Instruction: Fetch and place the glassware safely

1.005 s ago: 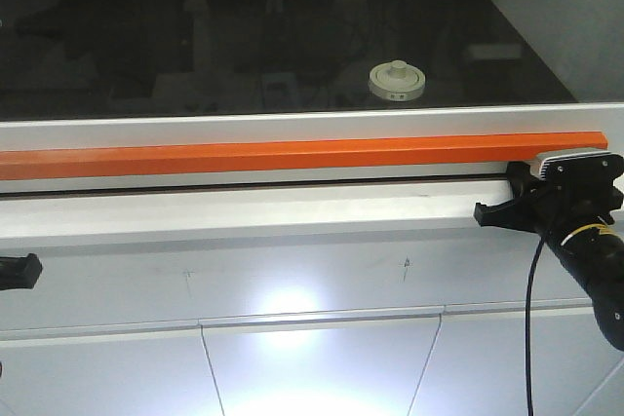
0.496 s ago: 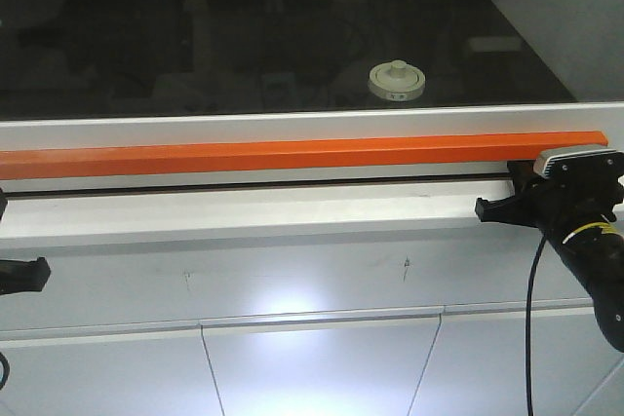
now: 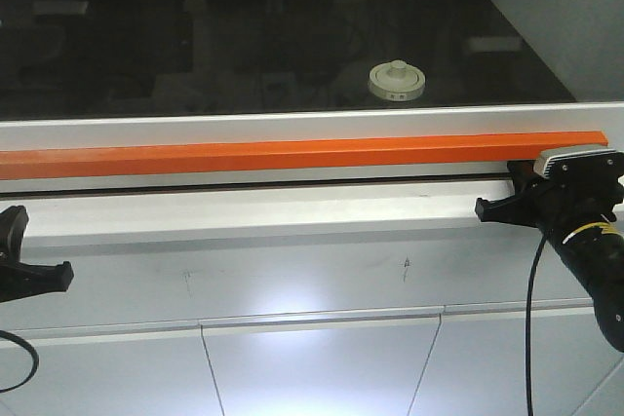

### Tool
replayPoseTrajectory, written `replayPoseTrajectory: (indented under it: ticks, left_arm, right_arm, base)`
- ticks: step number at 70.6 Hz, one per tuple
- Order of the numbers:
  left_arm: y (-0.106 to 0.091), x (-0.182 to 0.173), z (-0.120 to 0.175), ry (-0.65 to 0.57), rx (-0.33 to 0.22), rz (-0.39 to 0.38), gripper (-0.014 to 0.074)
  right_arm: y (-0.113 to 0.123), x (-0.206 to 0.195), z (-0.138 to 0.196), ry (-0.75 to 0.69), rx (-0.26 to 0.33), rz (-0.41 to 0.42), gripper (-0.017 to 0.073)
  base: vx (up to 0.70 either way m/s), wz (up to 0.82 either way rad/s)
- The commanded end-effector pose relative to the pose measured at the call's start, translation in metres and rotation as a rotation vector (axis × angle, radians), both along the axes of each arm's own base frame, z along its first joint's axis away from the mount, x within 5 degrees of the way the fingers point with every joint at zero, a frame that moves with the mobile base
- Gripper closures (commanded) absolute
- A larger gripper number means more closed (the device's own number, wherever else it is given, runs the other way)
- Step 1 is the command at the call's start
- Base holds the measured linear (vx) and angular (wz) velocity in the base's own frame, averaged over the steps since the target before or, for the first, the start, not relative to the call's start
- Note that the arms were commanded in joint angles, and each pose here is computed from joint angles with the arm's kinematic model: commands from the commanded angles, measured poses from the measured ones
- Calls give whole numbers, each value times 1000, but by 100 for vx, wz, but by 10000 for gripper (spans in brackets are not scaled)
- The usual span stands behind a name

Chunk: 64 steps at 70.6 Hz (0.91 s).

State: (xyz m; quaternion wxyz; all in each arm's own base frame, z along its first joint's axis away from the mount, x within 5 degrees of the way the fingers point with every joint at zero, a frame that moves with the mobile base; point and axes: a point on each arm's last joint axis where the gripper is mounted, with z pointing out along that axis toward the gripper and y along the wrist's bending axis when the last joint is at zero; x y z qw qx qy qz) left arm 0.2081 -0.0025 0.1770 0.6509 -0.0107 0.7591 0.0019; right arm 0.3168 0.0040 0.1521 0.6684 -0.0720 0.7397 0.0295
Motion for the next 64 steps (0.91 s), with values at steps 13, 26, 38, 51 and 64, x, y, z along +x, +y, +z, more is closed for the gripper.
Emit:
replayPoseTrajectory:
  ticks: [13, 26, 38, 51, 64]
  left_arm:
    - [0, 26, -3, -105, -5, 13, 601]
    - [-1, 45, -8, -106, -10, 14, 601]
    - [-1, 58, -13, -89, -5, 16, 601]
    - [-1, 74, -14, -106, -3, 16, 601]
    - [-2, 86, -5, -153, -5, 15, 601]
  right_arm:
    - [-1, 6, 35, -232, 15, 4, 560]
    - [-1, 6, 34, -227, 14, 4, 560]
    - [-1, 7, 31, -191, 9, 1, 560]
    - [-1, 7, 30, -187, 8, 1, 560]
    - [-1, 7, 30, -186, 7, 0, 560]
  base:
    - [0, 0]
    - [0, 0]
    - [0, 0]
    - [0, 0]
    - [0, 0]
